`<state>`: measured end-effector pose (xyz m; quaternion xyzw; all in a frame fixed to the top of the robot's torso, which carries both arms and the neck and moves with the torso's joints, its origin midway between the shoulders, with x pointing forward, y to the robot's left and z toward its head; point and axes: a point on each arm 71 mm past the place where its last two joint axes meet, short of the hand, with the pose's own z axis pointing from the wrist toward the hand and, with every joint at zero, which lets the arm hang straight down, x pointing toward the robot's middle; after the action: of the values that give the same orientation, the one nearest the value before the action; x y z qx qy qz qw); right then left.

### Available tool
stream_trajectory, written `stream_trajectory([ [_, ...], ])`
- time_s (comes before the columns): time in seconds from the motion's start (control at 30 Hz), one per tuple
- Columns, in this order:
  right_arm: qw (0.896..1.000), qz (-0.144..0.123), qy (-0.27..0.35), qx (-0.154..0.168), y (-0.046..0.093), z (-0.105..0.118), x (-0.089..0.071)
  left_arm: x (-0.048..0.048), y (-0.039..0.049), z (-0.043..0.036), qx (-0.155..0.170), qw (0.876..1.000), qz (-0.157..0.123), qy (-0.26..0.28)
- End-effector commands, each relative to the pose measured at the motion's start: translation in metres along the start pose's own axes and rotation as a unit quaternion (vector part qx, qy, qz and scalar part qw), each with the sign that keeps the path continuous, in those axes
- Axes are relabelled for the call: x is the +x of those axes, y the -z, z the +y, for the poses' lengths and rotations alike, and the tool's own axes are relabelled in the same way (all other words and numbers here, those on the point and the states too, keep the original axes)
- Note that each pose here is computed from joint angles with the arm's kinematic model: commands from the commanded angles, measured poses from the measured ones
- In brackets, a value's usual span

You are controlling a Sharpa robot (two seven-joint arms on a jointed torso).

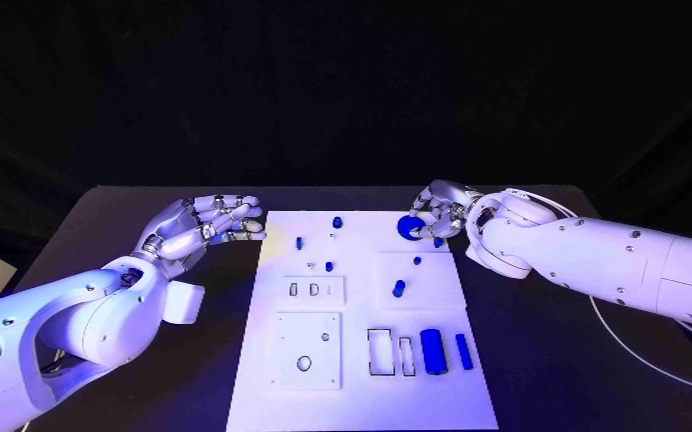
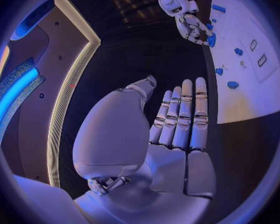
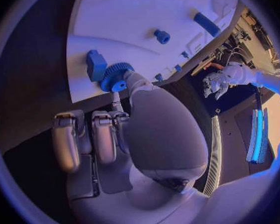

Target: Assemble the parts on the task board

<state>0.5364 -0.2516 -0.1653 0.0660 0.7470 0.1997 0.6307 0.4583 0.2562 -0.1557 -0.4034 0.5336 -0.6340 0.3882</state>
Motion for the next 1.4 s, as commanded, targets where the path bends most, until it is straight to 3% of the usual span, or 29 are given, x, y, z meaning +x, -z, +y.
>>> stream_trajectory([
  [0.03,1.0,-0.001,0.01,0.001,0.0,-0.001,0.002,0.0019,-0.0005,-0.0012,0.005,1.0,0.01,0.002],
  [0.23,1.0,-0.018,0.016,-0.014,0.001,0.003,0.0,0.0019,-0.0006,-0.0012,0.005,1.0,0.01,0.002],
  [0.43,0.997,-0.05,0.023,-0.047,0.003,0.015,-0.002,0.002,-0.0008,-0.001,0.005,1.0,0.01,0.003],
  [0.6,0.992,-0.086,0.04,-0.085,0.007,0.034,-0.001,0.0017,-0.0012,-0.0008,0.005,1.0,0.01,0.002],
  [0.77,0.985,-0.106,0.06,-0.126,0.011,0.062,0.004,0.0025,-0.0017,-0.0006,0.005,1.0,0.011,0.003],
  [1.07,0.974,-0.101,0.076,-0.187,0.012,0.115,0.024,0.0056,-0.0029,0.0,0.005,1.0,0.015,0.005],
  [1.4,0.972,-0.081,0.083,-0.204,0.003,0.144,0.052,0.0087,-0.0041,0.0004,0.005,1.0,0.019,0.007],
])
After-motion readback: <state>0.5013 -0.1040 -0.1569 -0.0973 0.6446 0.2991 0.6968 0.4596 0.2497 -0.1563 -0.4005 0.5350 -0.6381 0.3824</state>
